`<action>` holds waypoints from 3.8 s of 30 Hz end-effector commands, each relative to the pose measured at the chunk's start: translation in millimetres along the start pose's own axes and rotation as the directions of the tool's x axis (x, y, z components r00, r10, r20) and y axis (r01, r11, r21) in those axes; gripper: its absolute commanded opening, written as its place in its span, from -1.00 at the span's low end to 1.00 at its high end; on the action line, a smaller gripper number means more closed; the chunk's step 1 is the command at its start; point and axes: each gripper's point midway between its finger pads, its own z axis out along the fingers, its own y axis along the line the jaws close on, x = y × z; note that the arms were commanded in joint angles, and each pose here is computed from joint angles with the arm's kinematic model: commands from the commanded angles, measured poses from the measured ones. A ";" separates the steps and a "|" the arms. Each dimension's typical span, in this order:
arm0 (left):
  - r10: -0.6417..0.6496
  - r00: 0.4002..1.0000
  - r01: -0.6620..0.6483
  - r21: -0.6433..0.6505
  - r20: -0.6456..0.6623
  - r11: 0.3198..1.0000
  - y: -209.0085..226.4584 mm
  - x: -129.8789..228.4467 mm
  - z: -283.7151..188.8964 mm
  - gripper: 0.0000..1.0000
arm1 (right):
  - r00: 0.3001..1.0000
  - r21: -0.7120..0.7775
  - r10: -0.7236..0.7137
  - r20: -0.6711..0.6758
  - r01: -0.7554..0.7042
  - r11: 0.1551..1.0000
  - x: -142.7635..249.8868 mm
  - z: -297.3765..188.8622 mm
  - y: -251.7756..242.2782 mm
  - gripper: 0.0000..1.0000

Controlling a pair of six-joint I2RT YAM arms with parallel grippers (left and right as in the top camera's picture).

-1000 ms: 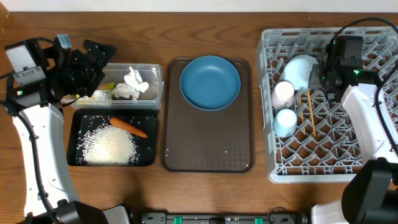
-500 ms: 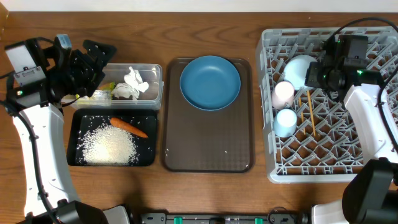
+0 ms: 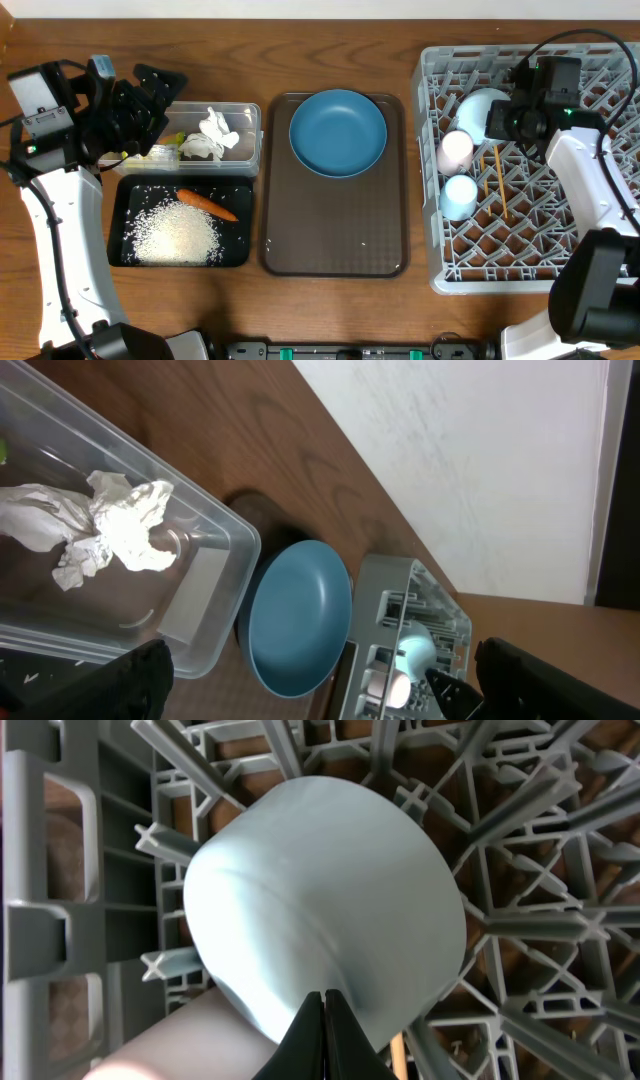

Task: Sort waste into correct bins and load items into the dishwasher rack
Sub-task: 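Press the bowl down into the rack with the right gripper, then move the right gripper left to the blue plate on the brown tray, then grip the blue plate rim with the right gripper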

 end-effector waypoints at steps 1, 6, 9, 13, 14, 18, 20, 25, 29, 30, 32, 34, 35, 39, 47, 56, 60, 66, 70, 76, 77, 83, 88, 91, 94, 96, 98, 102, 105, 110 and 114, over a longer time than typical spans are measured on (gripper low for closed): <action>-0.009 1.000 0.009 -0.004 0.002 1.000 1.9 -0.5 -0.3 0.97 | 1.000 0.039 -0.019 0.010 0.019 0.999 -2.4 3.7 -9.2 -0.93; -0.009 1.000 0.009 -0.004 0.002 1.000 1.9 -0.5 -0.3 0.97 | 0.999 0.169 -0.017 0.029 0.012 0.986 -7.1 0.1 -32.8 -0.92; -0.009 1.000 0.009 -0.004 0.002 1.000 1.9 -0.5 -0.3 0.96 | 0.999 0.161 -0.015 0.029 0.010 0.987 -7.2 0.2 -32.3 -0.89; -0.009 1.000 0.009 -0.004 0.002 1.000 1.9 -0.5 -0.3 0.96 | 0.999 0.088 -0.018 0.044 0.015 0.996 -12.4 -2.7 -18.6 -0.76; -0.009 1.000 0.009 -0.004 0.002 1.000 1.9 -0.5 -0.3 0.96 | 0.998 0.082 -0.019 0.052 0.015 0.997 -14.8 -5.2 -17.1 -0.72; -0.009 1.000 0.009 -0.004 0.002 1.000 1.9 -0.5 -0.3 0.97 | 0.993 0.088 -0.059 0.106 0.050 0.995 -27.5 -26.4 -14.9 -0.65; -0.009 1.000 0.009 -0.004 0.002 1.000 1.9 -0.5 -0.3 0.96 | 0.988 0.067 -0.062 0.138 0.053 0.996 -33.3 -40.1 -9.0 -0.64; -0.009 1.000 0.009 -0.004 0.002 1.000 1.9 -0.5 -0.3 0.97 | 0.974 -0.173 -0.085 0.209 0.123 0.977 -37.7 -84.1 45.8 -0.63; -0.009 1.000 0.009 -0.004 0.002 1.000 1.9 -0.5 -0.3 0.96 | 0.975 -0.359 -0.099 0.199 0.167 0.918 -22.7 -112.0 94.5 -0.65; -0.009 1.000 0.009 -0.004 0.002 1.000 1.9 -0.5 -0.3 0.96 | 0.976 -0.389 -0.109 0.188 0.176 0.904 -17.4 -115.4 105.1 -0.64; -0.009 1.000 0.009 -0.004 0.002 1.000 1.9 -0.5 -0.3 0.97 | 0.980 -0.428 -0.129 0.153 0.184 0.885 -5.0 -117.1 124.5 -0.63; -0.009 1.000 0.009 -0.004 0.002 1.000 1.9 -0.5 -0.3 0.96 | 0.979 -0.455 -0.164 0.121 0.201 0.867 8.3 -116.6 143.1 -0.60; -0.009 1.000 0.009 -0.004 0.002 1.000 1.9 -0.5 -0.3 0.96 | 0.976 -0.471 -0.189 0.108 0.218 0.855 16.1 -117.3 154.7 -0.56; -0.009 1.000 0.009 -0.004 0.002 1.000 1.9 -0.5 -0.3 0.97 | 0.956 -0.509 -0.274 0.108 0.290 0.811 34.9 -121.5 191.9 -0.49; -0.009 1.000 0.009 -0.004 0.002 1.000 1.9 -0.5 -0.3 0.96 | 0.891 -0.525 -0.421 0.168 0.443 0.727 64.7 -123.6 259.3 -0.17; -0.009 1.000 0.009 -0.004 0.002 1.000 1.9 -0.5 -0.3 0.97 | 0.874 -0.603 -0.473 0.111 0.437 0.667 107.6 -103.2 316.7 0.98; -0.009 1.000 0.009 -0.004 0.002 1.000 1.9 -0.5 -0.3 0.96 | 0.856 -0.615 -0.513 0.070 0.442 0.653 128.6 -82.9 329.9 0.98; -0.009 1.000 0.009 -0.004 0.002 1.000 1.9 -0.5 -0.3 0.96 | 0.846 -0.616 -0.533 0.024 0.432 0.658 144.5 -50.3 337.1 0.59; -0.009 1.000 0.009 -0.004 0.002 1.000 1.9 -0.5 -0.3 0.96 | 0.844 -0.597 -0.536 0.010 0.435 0.674 148.6 -28.2 337.4 0.29; -0.009 1.000 0.009 -0.004 0.002 1.000 1.9 -0.5 -0.3 0.97 | 0.838 -0.545 -0.545 -0.010 0.452 0.706 155.9 1.4 334.1 0.20; -0.009 1.000 0.009 -0.004 0.002 1.000 1.9 -0.5 -0.3 0.97 | 0.836 -0.536 -0.549 -0.012 0.458 0.709 157.4 4.6 334.0 0.21; -0.009 1.000 0.009 -0.004 0.002 1.000 1.9 -0.5 -0.3 0.96 | 0.823 -0.452 -0.568 -0.007 0.504 0.736 162.8 24.0 331.6 0.27; -0.009 1.000 0.009 -0.004 0.002 1.000 1.9 -0.5 -0.3 0.96 | 0.817 -0.447 -0.577 0.005 0.518 0.729 167.2 30.3 337.2 0.38; -0.009 1.000 0.009 -0.004 0.002 1.000 1.9 -0.5 -0.3 0.96 | 0.806 -0.417 -0.592 0.007 0.540 0.731 168.6 37.8 334.2 0.42; -0.009 1.000 0.009 -0.004 0.002 1.000 1.9 -0.5 -0.3 0.97 | 0.784 -0.401 -0.621 0.011 0.573 0.715 170.6 42.5 331.2 0.38; -0.009 1.000 0.009 -0.004 0.002 1.000 1.9 -0.5 -0.3 0.96 | 0.782 -0.400 -0.623 0.011 0.575 0.714 171.1 43.3 330.9 0.28; -0.009 1.000 0.009 -0.004 0.002 1.000 1.9 -0.5 -0.3 0.96 | 0.783 -0.398 -0.622 0.016 0.575 0.715 169.8 43.5 331.4 0.14; -0.009 1.000 0.009 -0.004 0.002 1.000 1.9 -0.5 -0.3 0.96 | 0.784 -0.398 -0.620 0.021 0.575 0.714 168.8 43.4 332.4 -0.26; -0.009 1.000 0.009 -0.004 0.002 1.000 1.9 -0.5 -0.3 0.97 | 0.783 -0.394 -0.622 0.011 0.575 0.716 170.3 43.8 330.2 -0.31; -0.009 1.000 0.009 -0.004 0.002 1.000 1.9 -0.5 -0.3 0.96 | 0.782 -0.394 -0.624 0.008 0.576 0.716 171.0 43.8 329.6 -0.46; -0.009 1.000 0.009 -0.004 0.002 1.000 1.9 -0.5 -0.3 0.97 | 0.781 -0.394 -0.625 0.003 0.575 0.717 171.9 43.8 328.7 -0.47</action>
